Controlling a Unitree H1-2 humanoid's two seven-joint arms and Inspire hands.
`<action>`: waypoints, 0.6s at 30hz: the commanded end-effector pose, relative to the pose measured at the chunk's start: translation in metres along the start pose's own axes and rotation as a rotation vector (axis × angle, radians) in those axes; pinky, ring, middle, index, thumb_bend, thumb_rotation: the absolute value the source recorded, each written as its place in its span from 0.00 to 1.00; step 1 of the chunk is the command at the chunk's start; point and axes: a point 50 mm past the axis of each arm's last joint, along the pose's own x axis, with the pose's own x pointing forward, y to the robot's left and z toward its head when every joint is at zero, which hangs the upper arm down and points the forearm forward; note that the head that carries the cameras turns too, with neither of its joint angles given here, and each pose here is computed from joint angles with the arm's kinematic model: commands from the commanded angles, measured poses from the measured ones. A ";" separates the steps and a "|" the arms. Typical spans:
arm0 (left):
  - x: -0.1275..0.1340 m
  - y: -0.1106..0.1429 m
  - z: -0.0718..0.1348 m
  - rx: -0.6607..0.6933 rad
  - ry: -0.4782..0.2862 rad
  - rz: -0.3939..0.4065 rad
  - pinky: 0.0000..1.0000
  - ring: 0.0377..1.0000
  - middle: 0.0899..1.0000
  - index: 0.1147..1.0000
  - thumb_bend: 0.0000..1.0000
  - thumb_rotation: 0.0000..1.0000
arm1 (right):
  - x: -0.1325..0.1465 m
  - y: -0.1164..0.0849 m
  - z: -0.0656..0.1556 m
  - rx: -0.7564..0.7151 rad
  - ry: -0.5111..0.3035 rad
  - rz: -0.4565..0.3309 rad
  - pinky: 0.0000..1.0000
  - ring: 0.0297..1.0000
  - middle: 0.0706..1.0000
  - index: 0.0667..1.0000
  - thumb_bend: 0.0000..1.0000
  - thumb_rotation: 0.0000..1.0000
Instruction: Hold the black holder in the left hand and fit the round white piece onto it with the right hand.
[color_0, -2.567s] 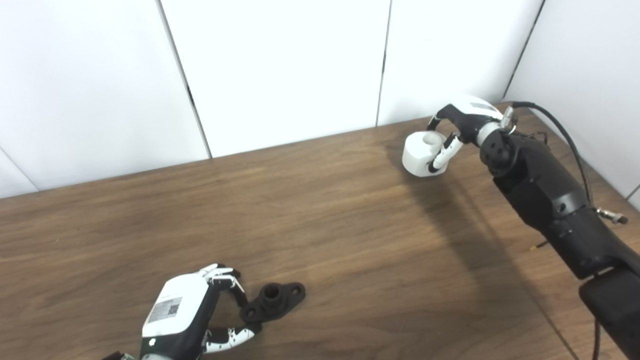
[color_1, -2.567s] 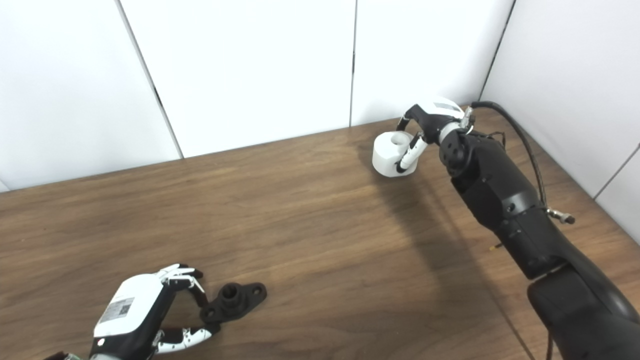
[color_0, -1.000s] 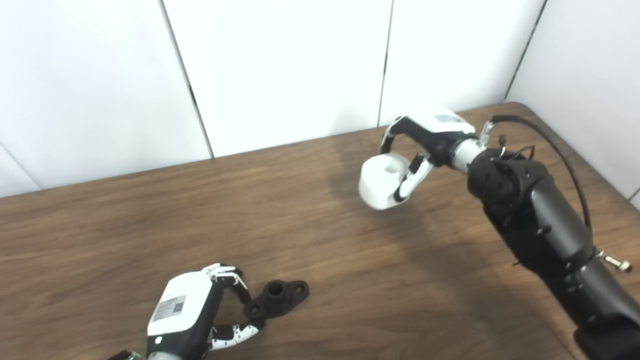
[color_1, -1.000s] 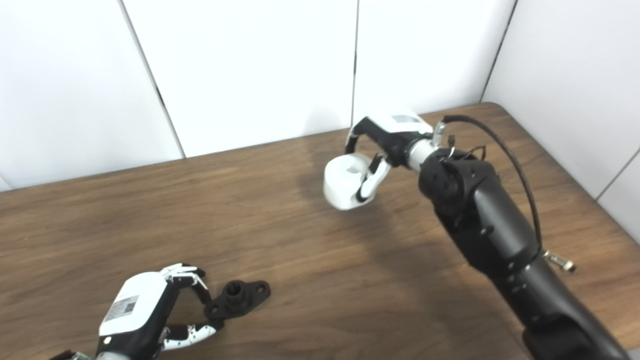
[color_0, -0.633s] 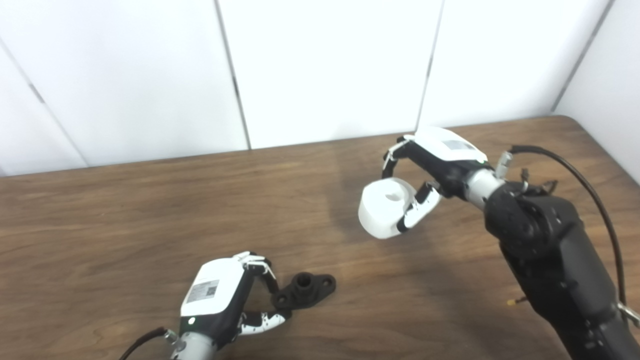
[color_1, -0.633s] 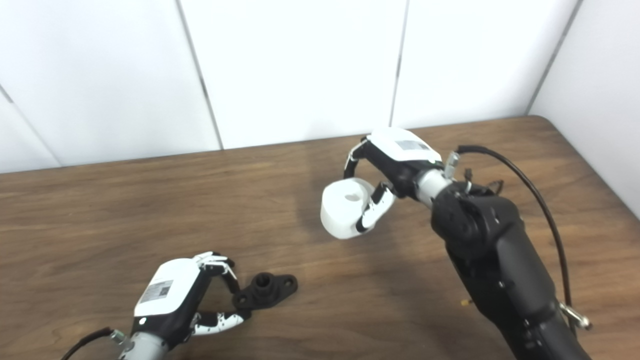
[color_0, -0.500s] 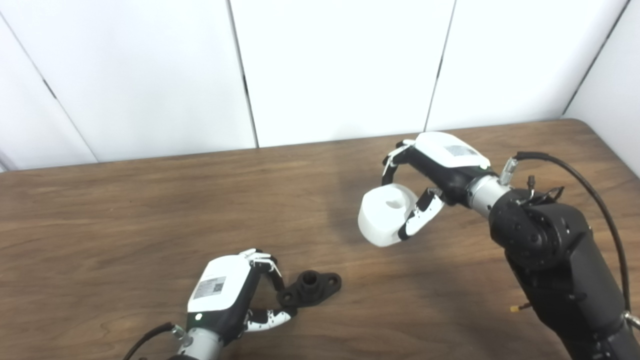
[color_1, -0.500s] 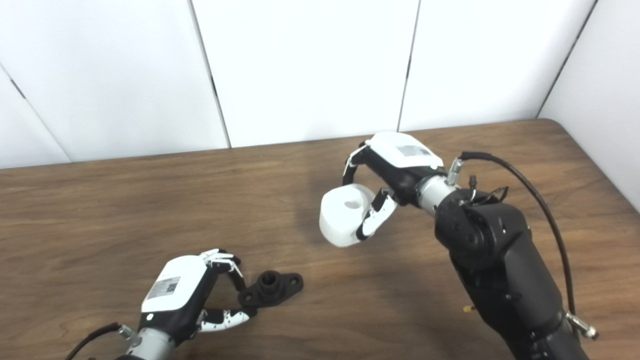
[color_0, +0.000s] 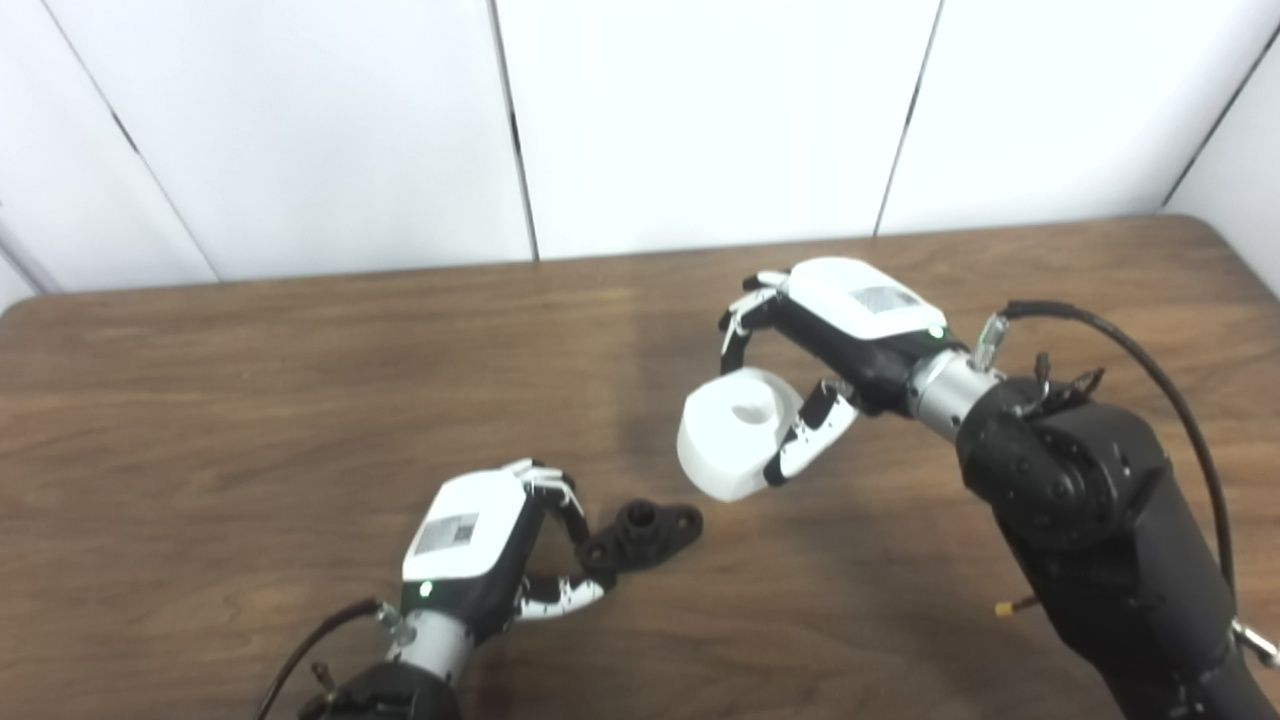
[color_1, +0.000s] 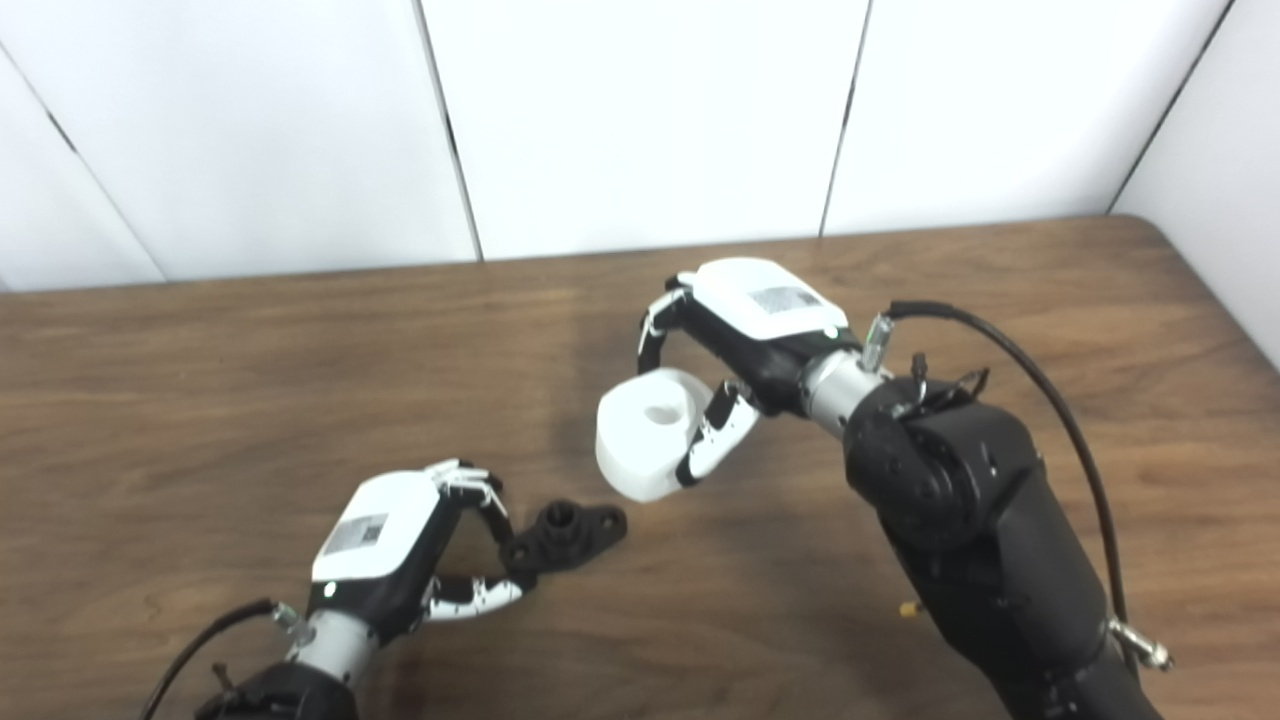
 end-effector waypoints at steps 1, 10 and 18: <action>-0.006 -0.028 -0.006 -0.022 0.057 -0.179 0.84 0.88 0.77 0.42 0.52 0.05 | -0.001 -0.016 0.012 -0.042 -0.054 -0.080 0.95 0.93 0.78 0.45 0.53 0.14; -0.003 -0.030 -0.004 -0.027 0.061 -0.182 0.85 0.88 0.77 0.42 0.52 0.05 | 0.003 -0.013 0.021 -0.025 -0.083 -0.085 0.95 0.94 0.79 0.45 0.53 0.14; -0.003 -0.029 -0.002 -0.031 0.065 -0.184 0.85 0.89 0.77 0.42 0.52 0.05 | 0.008 -0.010 0.030 -0.008 -0.110 -0.086 0.96 0.94 0.79 0.45 0.53 0.14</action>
